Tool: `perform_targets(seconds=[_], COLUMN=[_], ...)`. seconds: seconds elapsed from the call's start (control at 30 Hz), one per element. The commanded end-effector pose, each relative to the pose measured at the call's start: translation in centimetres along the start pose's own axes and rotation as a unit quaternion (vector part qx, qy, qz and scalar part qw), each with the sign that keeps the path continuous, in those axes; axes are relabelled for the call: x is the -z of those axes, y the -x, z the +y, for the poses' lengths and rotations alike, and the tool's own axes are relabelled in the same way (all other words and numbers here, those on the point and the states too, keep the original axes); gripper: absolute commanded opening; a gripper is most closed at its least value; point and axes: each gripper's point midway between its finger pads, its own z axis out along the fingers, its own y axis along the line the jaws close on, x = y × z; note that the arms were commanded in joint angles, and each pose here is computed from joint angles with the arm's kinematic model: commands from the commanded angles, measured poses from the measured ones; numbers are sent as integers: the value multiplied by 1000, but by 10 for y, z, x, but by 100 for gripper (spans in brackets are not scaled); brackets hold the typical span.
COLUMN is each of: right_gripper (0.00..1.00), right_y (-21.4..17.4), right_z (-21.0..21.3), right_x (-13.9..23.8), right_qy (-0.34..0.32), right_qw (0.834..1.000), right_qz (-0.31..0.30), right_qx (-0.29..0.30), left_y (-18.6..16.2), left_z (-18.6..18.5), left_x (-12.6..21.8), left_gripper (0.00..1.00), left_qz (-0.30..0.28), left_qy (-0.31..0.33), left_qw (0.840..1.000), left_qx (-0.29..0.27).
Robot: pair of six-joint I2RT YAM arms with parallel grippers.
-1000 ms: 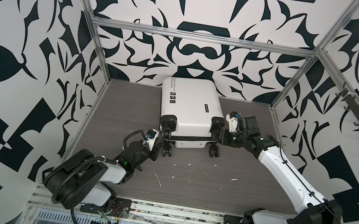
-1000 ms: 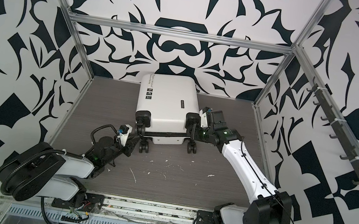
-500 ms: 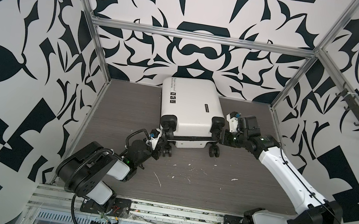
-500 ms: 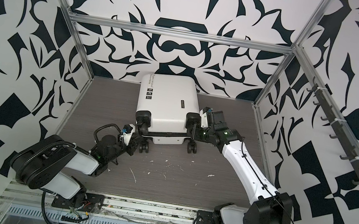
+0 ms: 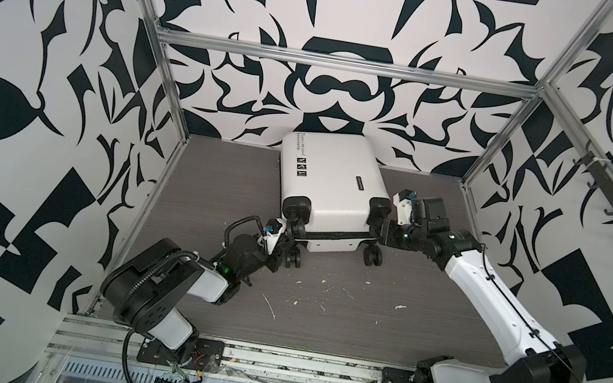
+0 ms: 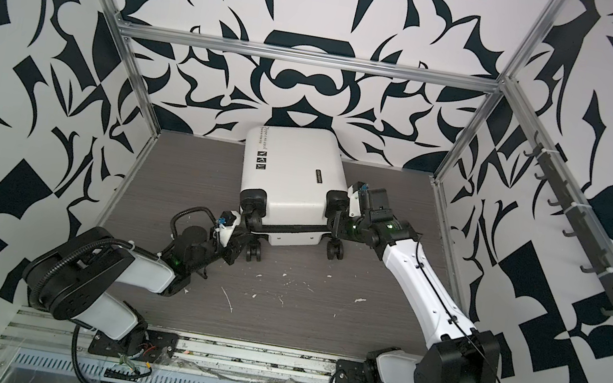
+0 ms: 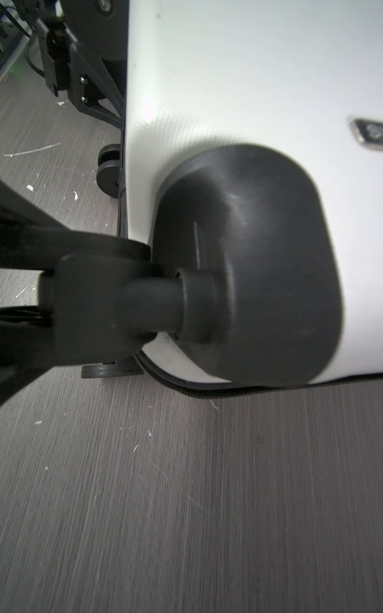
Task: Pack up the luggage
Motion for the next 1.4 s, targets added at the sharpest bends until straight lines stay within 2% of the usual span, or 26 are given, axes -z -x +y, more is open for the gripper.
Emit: perform_targets(seconds=[0.0, 0.2, 0.37, 0.5, 0.6, 0.7, 0.8, 0.93, 1.03, 1.17, 1.37], right_gripper=[51, 58, 59, 59, 59, 59, 59, 59, 59, 58, 58], right_y=[16, 15, 14, 15, 16, 18, 18, 17, 16, 16, 16], right_z=[12, 2, 3, 3, 4, 4, 5, 5, 5, 5, 6], right_x=[15, 15, 15, 16, 17, 18, 18, 20, 20, 20, 21], right_qy=[21, 15, 17, 17, 17, 18, 19, 20, 19, 20, 22], right_qw=[999, 1000, 1000, 1000, 1000, 1000, 1000, 1000, 1000, 1000, 1000], right_qz=[-20, -16, -16, -17, -19, -21, -21, -23, -21, -21, -21], right_qx=[24, 16, 14, 12, 10, 9, 7, 8, 8, 8, 8], left_y=[67, 60, 49, 52, 53, 52, 41, 27, 21, 16, 24], left_z=[-30, -27, -24, -3, -6, -6, -24, -7, -5, -2, -1], left_x=[-9, -3, 12, 14, 16, 18, 20, 14, 13, 5, 3], left_gripper=[36, 37, 41, 46, 52, 51, 51, 55, 51, 38, 29], left_qz=[-108, -113, -102, -98, -101, -108, -98, -79, -88, -79, -89], left_qy=[-52, -35, -24, 37, 30, 30, -20, 24, 27, 33, 29], left_qw=[992, 993, 994, 994, 994, 994, 994, 996, 996, 996, 995], left_qx=[-31, -22, -33, 5, -12, -13, -46, -20, -19, -14, -27])
